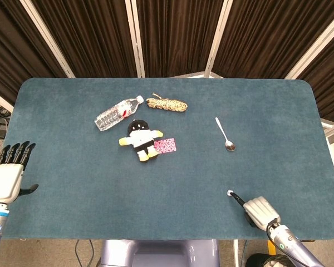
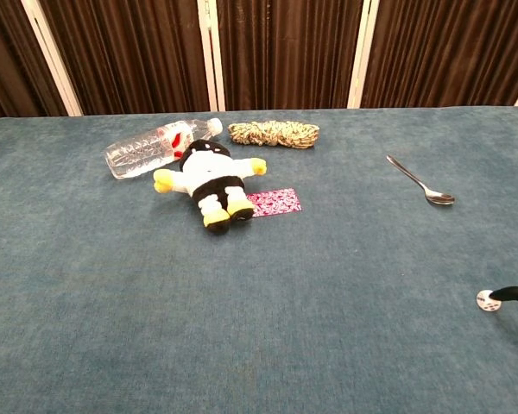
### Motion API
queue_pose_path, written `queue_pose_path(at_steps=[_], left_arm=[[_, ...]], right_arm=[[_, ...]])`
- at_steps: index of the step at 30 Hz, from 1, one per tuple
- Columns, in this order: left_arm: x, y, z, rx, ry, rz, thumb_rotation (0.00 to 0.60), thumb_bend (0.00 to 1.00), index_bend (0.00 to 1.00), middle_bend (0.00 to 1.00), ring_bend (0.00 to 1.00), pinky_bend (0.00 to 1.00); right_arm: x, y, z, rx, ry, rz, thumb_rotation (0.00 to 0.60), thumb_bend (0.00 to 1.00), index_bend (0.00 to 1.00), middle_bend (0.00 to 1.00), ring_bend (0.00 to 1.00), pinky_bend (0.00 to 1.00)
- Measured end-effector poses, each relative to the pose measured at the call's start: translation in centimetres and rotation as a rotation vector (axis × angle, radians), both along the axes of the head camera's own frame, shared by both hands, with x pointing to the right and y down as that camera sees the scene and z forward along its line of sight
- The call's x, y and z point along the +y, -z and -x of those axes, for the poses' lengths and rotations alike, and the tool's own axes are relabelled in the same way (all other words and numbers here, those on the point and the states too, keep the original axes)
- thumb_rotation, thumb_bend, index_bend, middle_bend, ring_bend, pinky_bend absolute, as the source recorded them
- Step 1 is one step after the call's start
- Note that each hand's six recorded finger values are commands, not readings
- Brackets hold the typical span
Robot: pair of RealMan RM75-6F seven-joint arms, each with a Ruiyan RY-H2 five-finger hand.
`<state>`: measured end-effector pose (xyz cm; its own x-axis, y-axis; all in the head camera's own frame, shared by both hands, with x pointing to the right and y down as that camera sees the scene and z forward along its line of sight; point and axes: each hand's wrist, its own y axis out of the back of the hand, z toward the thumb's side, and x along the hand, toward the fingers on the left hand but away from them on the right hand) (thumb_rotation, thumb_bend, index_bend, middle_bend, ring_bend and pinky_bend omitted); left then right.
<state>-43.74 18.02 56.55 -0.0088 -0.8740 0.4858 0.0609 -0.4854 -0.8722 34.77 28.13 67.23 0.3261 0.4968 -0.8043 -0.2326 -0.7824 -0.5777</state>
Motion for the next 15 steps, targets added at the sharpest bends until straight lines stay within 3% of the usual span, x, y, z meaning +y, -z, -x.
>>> queue_pose_path(at_steps=[15], left_arm=[[0.1,-0.1,-0.1,0.002,-0.001,0.01,0.6,0.0,0.0,0.0,0.0,0.0]], right_arm=[[-0.4,1.3,-3.5,0.049,-0.076,-0.02,0.6,0.7,0.0,0.74,0.74,1.0]])
